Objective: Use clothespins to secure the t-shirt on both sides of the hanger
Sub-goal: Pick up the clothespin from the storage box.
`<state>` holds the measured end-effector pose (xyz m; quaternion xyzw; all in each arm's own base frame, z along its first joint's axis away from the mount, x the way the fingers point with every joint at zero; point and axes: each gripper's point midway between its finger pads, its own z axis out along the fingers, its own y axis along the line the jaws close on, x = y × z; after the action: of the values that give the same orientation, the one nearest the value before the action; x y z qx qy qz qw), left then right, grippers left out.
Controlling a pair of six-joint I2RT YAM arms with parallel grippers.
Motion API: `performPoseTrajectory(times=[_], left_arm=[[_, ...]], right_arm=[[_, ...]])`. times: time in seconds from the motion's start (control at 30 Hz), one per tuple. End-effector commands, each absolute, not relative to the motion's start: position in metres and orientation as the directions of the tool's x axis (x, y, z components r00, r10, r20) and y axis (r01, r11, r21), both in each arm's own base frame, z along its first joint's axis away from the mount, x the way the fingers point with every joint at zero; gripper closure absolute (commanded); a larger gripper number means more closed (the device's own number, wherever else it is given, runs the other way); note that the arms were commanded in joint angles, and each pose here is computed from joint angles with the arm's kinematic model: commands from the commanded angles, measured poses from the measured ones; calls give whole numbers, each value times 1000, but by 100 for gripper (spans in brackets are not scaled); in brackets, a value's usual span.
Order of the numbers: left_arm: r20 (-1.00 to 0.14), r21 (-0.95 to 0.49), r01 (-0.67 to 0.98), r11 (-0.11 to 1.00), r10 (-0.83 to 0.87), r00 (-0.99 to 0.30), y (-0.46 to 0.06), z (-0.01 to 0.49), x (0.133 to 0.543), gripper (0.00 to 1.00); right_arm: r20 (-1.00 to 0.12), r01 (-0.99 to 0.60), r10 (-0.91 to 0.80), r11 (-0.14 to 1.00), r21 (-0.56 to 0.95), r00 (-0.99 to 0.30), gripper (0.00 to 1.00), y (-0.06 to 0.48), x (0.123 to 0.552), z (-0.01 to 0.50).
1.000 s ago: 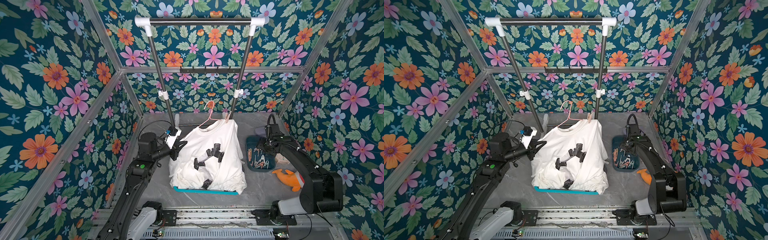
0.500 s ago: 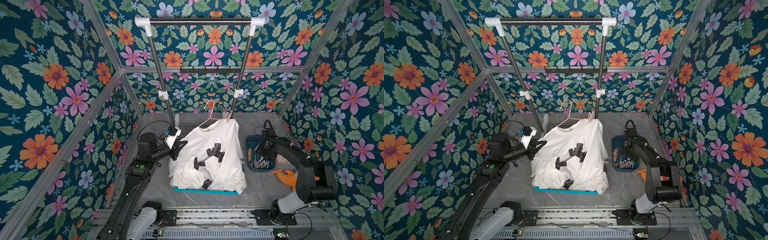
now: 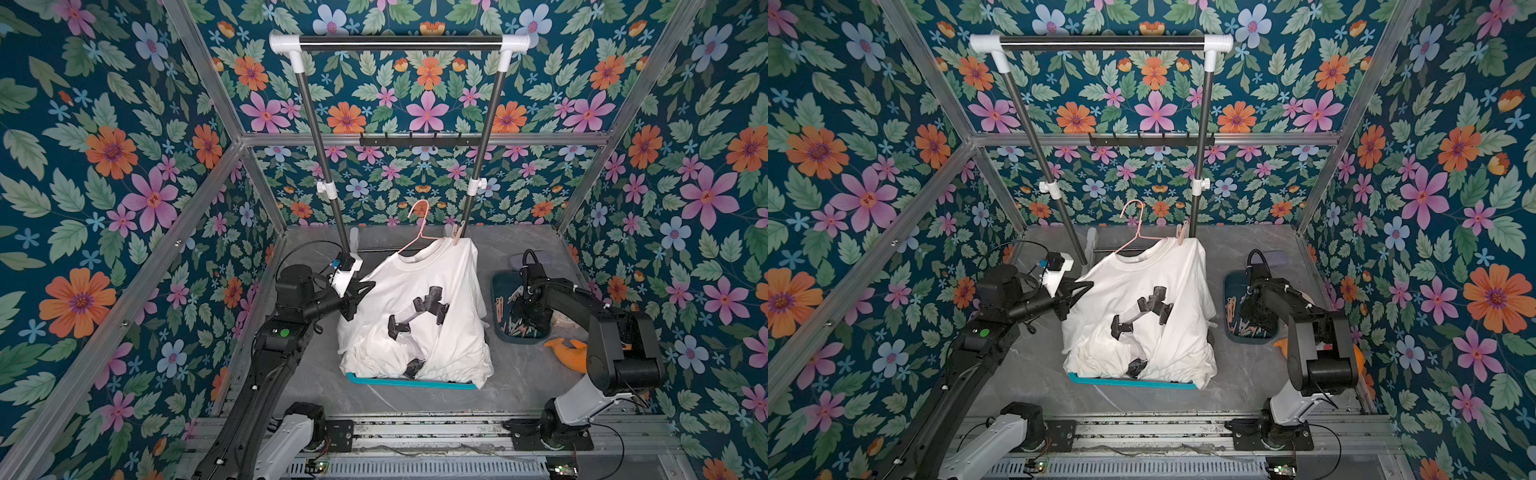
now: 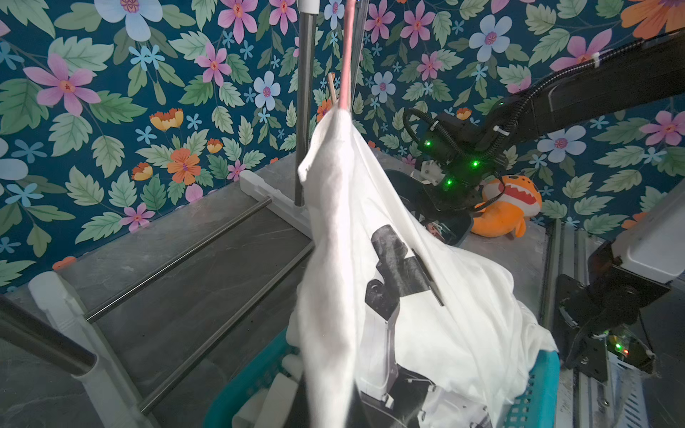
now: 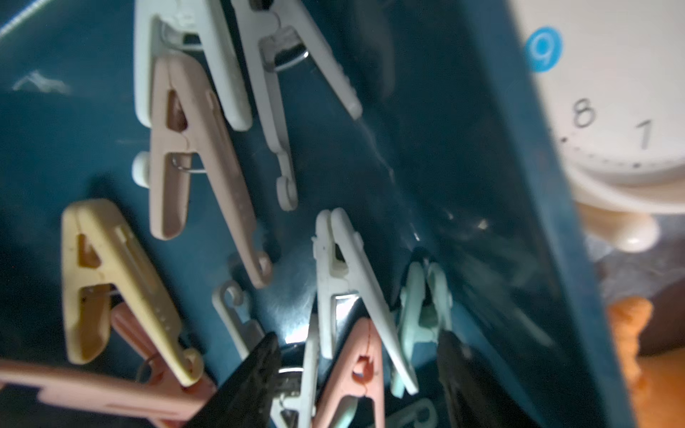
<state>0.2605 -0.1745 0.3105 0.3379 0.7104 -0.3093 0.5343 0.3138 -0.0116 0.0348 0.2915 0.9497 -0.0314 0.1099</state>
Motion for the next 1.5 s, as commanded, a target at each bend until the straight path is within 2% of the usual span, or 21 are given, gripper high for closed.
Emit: performPoseTrajectory(times=[0.0,0.13,0.3,0.37,0.43,0.57,0.7,0.77,0.83,1.0,1.17,1.37,1.47], left_arm=[[-983,-29,817,576,130,-126,-176,329,264,100],[-984,-16,828,560,138,-112,-178,331,261,100],[-978,-14,825,566,162,-128,-178,317,270,100],[-976,-22,832,554,169,-139,-180,315,270,100],[-975,-22,835,550,174,-141,-180,313,271,100],[-974,-24,833,553,174,-144,-180,309,272,100],[-975,-19,832,555,175,-139,-180,311,270,100],[-976,-12,828,560,174,-132,-179,313,270,100],[-978,-1,827,562,174,-119,-178,317,270,100],[-977,-4,828,561,174,-122,-179,317,272,100],[-976,-4,824,566,176,-125,-178,314,273,100],[-976,-4,820,572,178,-129,-177,315,274,100],[-975,-5,818,575,179,-131,-177,314,275,100]], right_arm=[[-238,583,568,813,12,-788,32,-13,317,41],[-234,553,553,830,74,-800,28,0,316,57],[-249,486,476,874,26,-843,28,6,311,69],[-236,436,427,900,14,-873,32,10,311,66],[-228,425,410,905,-15,-883,47,7,311,61],[-201,374,369,927,12,-907,65,16,319,49],[-180,355,356,934,40,-917,72,26,329,38],[-184,350,354,935,55,-917,71,30,332,38],[-193,349,352,936,54,-916,65,30,335,38],[-182,357,355,934,22,-917,66,26,338,31],[-184,354,352,935,23,-918,75,27,343,28],[-174,342,337,940,1,-926,97,25,347,20],[-179,329,322,944,-8,-930,100,24,351,21]])
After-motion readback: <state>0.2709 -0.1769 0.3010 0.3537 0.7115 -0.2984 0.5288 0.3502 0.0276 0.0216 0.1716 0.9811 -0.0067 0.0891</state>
